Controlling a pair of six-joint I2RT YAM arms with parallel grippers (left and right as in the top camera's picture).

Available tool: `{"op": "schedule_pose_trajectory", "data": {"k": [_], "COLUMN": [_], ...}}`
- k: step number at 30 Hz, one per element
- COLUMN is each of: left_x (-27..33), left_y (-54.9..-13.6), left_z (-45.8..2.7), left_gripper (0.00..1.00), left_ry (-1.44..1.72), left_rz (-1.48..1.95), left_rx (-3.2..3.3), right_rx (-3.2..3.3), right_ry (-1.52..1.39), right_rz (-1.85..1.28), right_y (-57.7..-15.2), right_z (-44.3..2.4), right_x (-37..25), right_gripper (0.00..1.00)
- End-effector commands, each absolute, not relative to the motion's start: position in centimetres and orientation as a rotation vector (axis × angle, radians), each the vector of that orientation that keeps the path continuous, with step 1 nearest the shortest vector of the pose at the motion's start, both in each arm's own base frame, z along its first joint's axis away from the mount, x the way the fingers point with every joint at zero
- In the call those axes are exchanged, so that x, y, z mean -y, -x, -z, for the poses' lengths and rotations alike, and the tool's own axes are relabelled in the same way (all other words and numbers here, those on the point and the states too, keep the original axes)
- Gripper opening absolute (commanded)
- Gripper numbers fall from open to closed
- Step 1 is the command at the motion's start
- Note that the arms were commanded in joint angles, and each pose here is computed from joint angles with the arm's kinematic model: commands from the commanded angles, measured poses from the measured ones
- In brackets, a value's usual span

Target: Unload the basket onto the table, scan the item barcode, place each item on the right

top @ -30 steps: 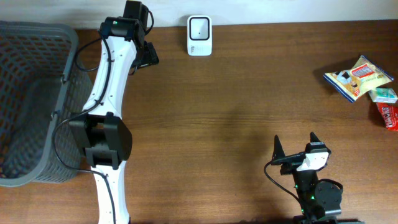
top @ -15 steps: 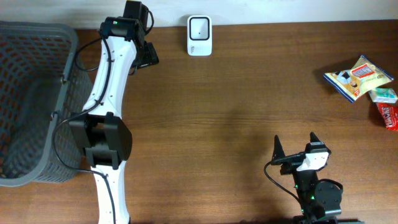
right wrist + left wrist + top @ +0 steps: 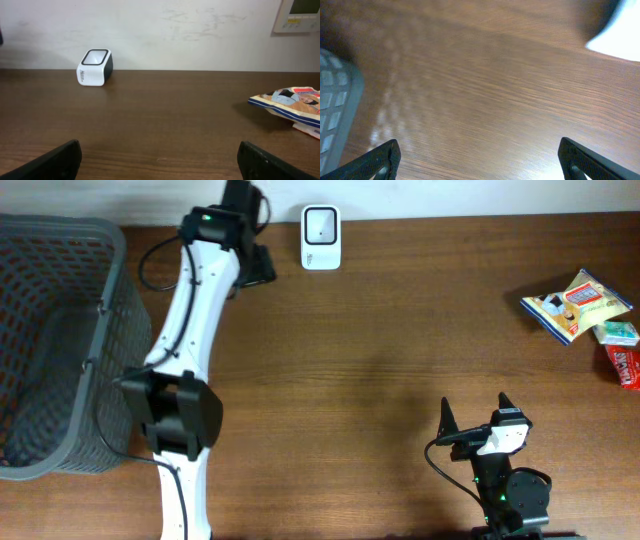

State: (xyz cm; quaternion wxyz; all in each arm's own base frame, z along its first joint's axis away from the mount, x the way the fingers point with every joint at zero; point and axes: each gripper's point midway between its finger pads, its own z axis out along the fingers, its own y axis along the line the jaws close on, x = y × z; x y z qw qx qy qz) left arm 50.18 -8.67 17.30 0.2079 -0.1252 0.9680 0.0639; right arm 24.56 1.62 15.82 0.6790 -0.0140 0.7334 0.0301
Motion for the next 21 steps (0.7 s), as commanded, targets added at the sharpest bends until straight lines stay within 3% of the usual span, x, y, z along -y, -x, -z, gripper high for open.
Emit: {"op": "schedule_pose_trajectory", "data": {"k": [1,4,7,10,15,21], "left_x": [12.1,14.2,14.0,14.0,14.1,8.8], "left_y": [-48.0,-46.0,-44.2,-41.7,-36.9,-29.8], "left_z": [-25.3,-28.3,-28.4,-26.3,-21.5,-16.3], "left_gripper": [0.99,0.99,0.99,0.99,0.99,0.99], "left_ry": [0.096,-0.085,-0.146,-0.182,-0.500,-0.407], "left_rz": [-0.099,-0.085,-0.085,-0.009,0.067,0.099], "left_rx": [-2.562,-2.503,-2.479,-2.451,-2.247,-2.215], "right_rx": [-1.651,-1.651,-1.651,-1.651,-1.651,-1.651], "right_ry": [0.026,0.026,0.027,0.026,0.026,0.026], "right_rz": [-0.074,-0.074,-0.074,-0.074,-0.074,-0.074], "right_y": [-24.5,-24.5,-24.5,-24.5,-24.5,-24.5], "right_z": [-15.5,-15.5,-15.5,-15.5,-15.5,-15.5], "right_x": [-1.7,-1.7,-1.7,-1.7,-1.7,-1.7], "right_gripper": [0.98,0.98,0.98,0.98,0.98,0.99]}}
